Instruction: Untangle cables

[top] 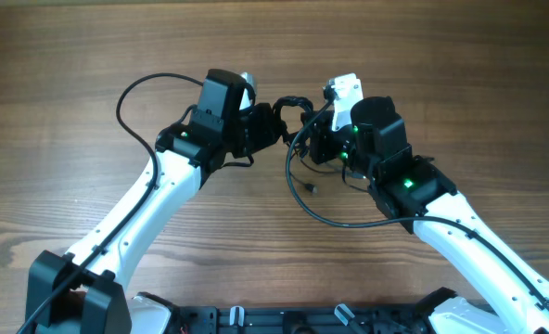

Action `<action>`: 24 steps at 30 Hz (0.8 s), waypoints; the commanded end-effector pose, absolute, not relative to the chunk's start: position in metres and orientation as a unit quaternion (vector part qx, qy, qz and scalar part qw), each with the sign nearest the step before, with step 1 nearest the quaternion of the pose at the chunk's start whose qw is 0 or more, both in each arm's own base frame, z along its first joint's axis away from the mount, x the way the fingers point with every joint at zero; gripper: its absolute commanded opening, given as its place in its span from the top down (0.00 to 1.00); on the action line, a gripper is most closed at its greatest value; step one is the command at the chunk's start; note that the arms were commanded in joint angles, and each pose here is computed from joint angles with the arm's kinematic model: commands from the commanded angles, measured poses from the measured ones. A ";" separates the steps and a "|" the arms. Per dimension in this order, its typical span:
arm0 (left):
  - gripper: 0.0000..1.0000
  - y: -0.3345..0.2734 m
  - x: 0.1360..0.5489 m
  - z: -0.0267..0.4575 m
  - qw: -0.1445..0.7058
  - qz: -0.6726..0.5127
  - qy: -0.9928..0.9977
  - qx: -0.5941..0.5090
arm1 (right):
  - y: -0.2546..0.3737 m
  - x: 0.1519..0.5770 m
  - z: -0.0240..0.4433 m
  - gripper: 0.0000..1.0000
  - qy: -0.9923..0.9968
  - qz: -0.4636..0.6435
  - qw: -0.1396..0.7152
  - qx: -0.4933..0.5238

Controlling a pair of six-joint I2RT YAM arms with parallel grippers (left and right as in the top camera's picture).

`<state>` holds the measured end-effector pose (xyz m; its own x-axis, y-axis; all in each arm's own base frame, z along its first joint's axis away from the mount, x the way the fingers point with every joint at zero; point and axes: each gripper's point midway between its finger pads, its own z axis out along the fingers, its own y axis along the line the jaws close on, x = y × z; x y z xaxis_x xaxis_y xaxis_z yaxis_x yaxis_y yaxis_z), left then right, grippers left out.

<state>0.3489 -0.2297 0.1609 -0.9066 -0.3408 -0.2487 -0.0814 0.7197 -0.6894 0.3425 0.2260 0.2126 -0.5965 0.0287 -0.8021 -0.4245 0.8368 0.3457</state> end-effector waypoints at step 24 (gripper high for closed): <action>0.03 -0.145 0.328 0.254 0.210 -0.459 0.852 -0.135 | 0.188 0.348 0.170 0.95 0.905 0.151 0.393 -0.054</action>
<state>0.3377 -0.1246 0.2648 -0.8388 -0.5085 -0.1943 -0.0847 0.4746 -0.8761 0.3441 0.1905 0.1718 -0.6850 -0.0125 -0.7284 -0.2513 0.9425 0.2202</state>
